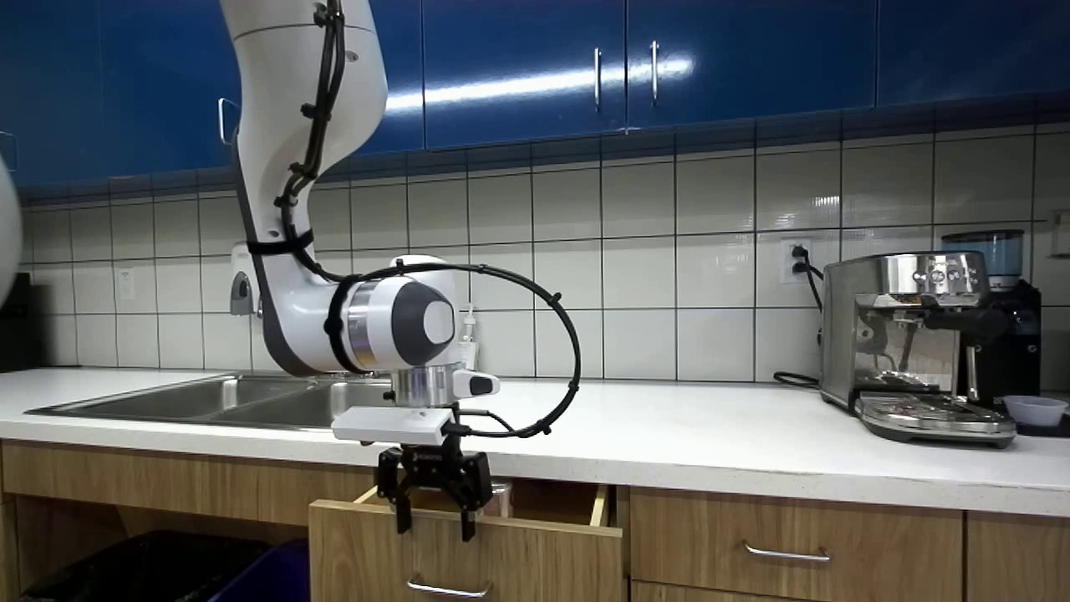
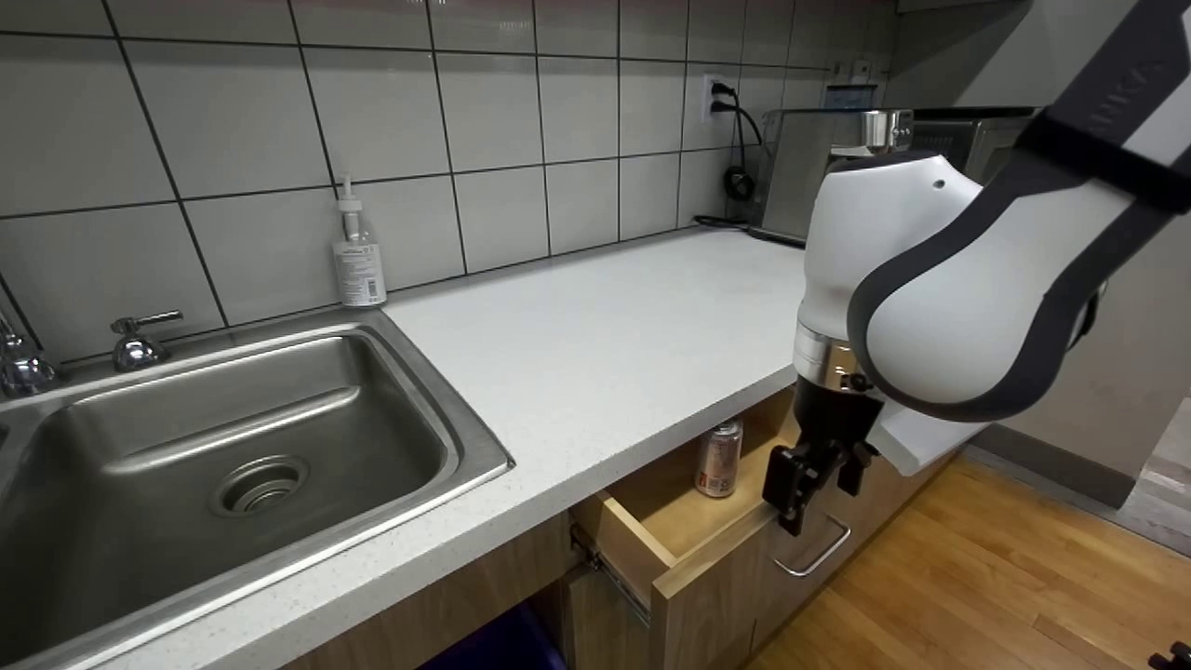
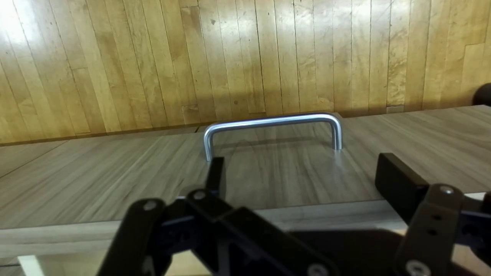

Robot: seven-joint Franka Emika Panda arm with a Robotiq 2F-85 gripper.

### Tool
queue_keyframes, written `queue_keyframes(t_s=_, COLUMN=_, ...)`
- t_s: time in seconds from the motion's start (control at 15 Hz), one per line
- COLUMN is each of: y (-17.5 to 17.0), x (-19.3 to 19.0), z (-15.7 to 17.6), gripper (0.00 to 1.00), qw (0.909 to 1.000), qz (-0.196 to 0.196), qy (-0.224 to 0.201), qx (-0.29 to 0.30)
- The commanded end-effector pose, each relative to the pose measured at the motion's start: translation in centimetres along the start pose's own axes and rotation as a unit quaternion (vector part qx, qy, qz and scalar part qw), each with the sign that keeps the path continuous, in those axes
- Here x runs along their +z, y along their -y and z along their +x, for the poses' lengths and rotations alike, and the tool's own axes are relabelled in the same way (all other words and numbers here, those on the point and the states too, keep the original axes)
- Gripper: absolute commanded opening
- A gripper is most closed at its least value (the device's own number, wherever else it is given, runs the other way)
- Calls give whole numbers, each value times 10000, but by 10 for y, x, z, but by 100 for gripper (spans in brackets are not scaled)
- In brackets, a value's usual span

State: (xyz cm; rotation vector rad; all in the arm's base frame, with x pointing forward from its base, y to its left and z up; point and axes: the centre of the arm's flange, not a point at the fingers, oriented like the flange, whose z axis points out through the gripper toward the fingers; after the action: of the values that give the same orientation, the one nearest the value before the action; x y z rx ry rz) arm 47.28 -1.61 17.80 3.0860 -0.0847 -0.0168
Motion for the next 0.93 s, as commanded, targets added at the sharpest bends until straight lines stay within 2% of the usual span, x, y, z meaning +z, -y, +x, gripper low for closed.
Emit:
queue_keyframes(t_s=0.0, y=-7, x=-1, z=18, gripper=100, qw=9998, qz=-47, qy=-144, qx=86)
queue_keyframes(t_s=0.87, y=-13, x=-1, z=37, gripper=100, qw=9997, qz=-62, qy=-222, qx=110)
